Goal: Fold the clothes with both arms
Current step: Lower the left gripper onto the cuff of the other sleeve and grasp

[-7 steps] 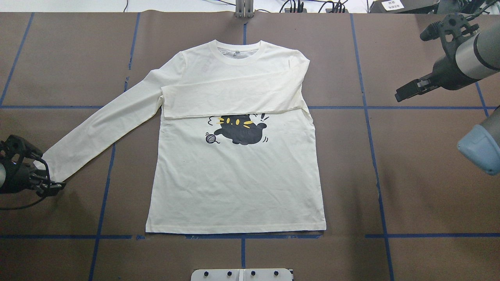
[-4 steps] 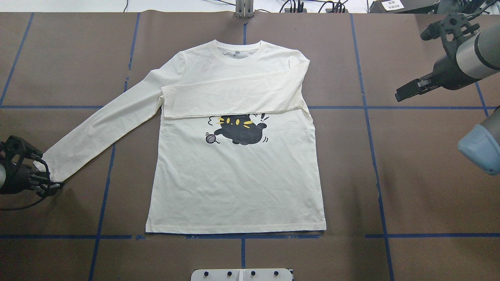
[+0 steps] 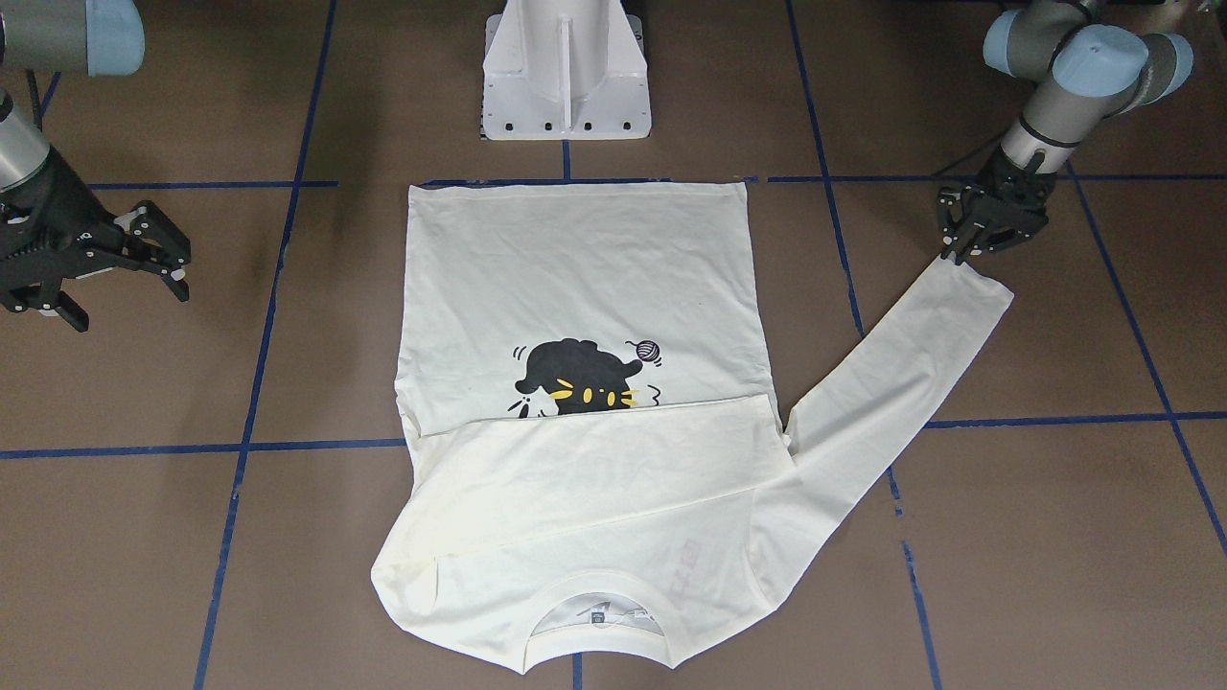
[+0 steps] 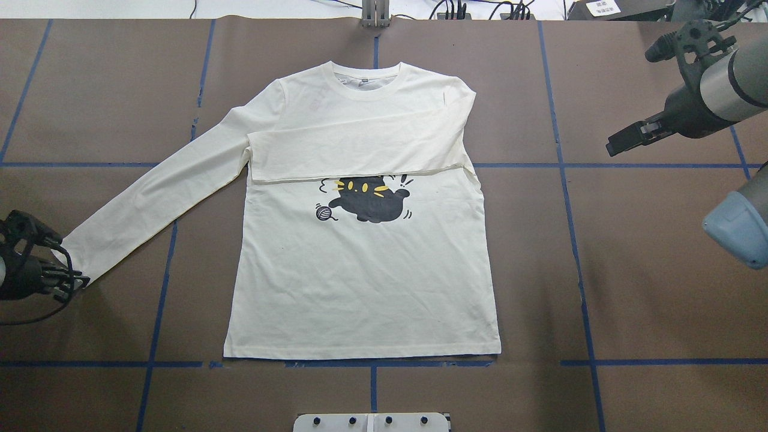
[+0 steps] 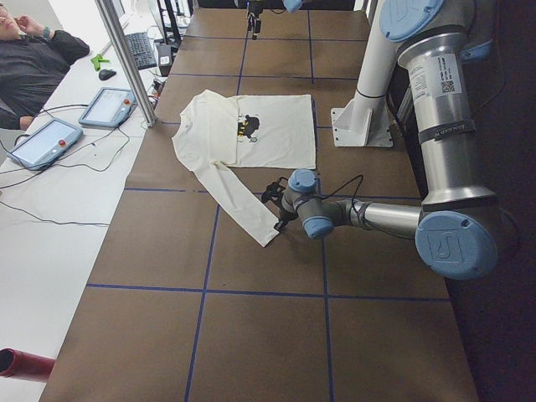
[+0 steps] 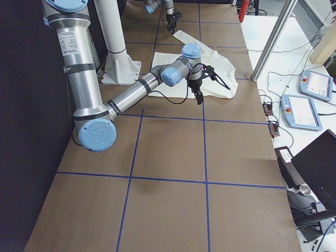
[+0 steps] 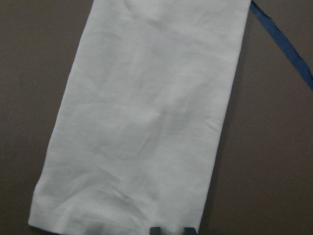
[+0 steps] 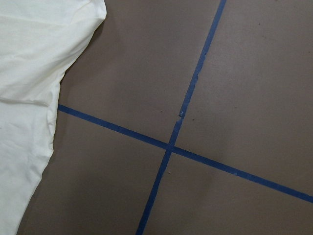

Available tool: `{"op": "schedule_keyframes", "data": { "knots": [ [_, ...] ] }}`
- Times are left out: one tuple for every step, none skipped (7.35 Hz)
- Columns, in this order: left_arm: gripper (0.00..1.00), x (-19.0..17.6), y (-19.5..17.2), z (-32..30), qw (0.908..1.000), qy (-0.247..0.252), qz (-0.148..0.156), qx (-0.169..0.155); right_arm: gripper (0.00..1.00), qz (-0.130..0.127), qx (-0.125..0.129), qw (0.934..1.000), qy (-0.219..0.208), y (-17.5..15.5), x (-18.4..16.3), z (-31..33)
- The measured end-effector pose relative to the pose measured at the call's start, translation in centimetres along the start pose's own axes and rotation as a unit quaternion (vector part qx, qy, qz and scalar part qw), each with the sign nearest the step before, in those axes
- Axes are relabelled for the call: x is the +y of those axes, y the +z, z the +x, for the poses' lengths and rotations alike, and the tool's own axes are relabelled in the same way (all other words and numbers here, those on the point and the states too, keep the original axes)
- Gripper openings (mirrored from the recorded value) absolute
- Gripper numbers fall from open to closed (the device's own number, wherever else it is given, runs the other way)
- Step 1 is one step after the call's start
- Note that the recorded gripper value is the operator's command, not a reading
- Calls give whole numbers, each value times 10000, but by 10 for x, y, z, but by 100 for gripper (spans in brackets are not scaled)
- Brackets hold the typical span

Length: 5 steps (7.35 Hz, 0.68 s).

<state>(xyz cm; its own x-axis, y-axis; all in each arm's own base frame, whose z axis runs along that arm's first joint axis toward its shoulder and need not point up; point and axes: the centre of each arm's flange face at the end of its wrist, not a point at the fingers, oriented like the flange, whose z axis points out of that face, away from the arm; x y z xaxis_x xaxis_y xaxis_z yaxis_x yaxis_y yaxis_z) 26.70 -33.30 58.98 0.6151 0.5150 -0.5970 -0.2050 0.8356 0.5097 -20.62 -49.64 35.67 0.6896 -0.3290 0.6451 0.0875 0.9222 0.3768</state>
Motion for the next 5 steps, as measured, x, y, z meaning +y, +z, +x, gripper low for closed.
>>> {"op": "schedule_keyframes", "data": {
  "knots": [
    [0,0,0,0,10000,0,2,1,100,1,-2,10000,-1,0,0,0],
    [0,-2,-2,-1,10000,5,72,-67,100,1,-1,10000,-1,0,0,0],
    [0,-8,-6,-3,9994,32,245,-242,100,0,2,10000,1,0,0,0],
    [0,-15,-8,-4,9984,124,392,-388,100,-3,6,10000,6,0,0,1],
    [76,-18,-9,-5,9977,275,438,-441,100,-3,8,10000,9,0,0,1]
  ]
}}
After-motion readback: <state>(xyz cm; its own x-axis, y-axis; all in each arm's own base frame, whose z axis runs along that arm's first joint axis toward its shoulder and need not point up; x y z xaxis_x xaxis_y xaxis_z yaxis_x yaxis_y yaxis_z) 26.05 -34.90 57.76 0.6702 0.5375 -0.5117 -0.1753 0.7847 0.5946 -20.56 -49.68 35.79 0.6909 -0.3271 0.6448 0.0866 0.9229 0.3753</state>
